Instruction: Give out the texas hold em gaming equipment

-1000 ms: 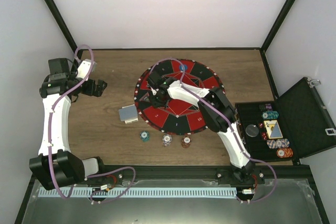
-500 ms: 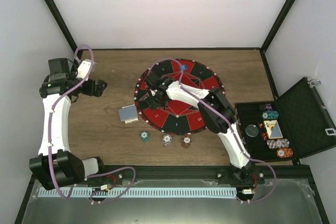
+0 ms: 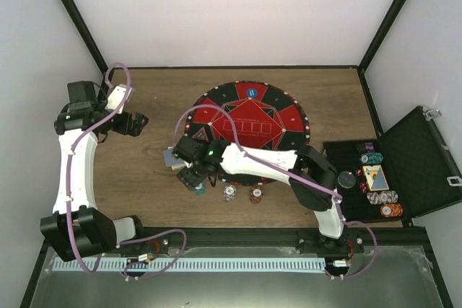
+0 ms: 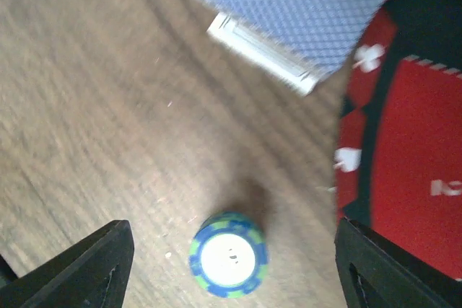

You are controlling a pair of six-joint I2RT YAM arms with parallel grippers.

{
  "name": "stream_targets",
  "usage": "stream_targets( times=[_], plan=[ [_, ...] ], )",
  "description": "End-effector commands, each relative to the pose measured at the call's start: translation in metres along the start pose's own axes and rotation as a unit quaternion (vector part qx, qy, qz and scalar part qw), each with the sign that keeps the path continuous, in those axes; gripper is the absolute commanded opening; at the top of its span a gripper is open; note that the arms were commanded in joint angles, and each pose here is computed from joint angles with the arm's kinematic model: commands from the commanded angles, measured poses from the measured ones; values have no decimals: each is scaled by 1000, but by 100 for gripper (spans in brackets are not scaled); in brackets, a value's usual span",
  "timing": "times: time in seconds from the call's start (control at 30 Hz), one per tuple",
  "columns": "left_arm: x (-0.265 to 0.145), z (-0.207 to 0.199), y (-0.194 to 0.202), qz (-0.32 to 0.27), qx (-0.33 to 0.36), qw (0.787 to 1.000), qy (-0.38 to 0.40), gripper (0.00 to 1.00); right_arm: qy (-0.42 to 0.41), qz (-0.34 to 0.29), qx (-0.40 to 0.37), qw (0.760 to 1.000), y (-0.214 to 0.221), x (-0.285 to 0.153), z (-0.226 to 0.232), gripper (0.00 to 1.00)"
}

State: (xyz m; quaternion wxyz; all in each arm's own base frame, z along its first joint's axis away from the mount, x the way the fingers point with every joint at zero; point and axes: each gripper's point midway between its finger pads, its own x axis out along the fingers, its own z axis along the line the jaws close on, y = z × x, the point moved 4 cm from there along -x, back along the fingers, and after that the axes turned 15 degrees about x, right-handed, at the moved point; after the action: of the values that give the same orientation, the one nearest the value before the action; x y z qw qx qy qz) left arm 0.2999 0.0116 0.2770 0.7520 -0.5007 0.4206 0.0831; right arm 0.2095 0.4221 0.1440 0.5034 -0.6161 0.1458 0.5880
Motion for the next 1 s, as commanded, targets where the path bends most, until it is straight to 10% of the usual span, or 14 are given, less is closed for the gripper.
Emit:
stream_targets(
  times=[0.0,0.97],
  plan=[
    [-5,-1,3,10,17,1000,1,100,2,41,0,999,27,24,7,77],
    [-15,1,-8,-10,22,1000,-14,100,26,58,-7,998,44,43,4,40]
  ],
)
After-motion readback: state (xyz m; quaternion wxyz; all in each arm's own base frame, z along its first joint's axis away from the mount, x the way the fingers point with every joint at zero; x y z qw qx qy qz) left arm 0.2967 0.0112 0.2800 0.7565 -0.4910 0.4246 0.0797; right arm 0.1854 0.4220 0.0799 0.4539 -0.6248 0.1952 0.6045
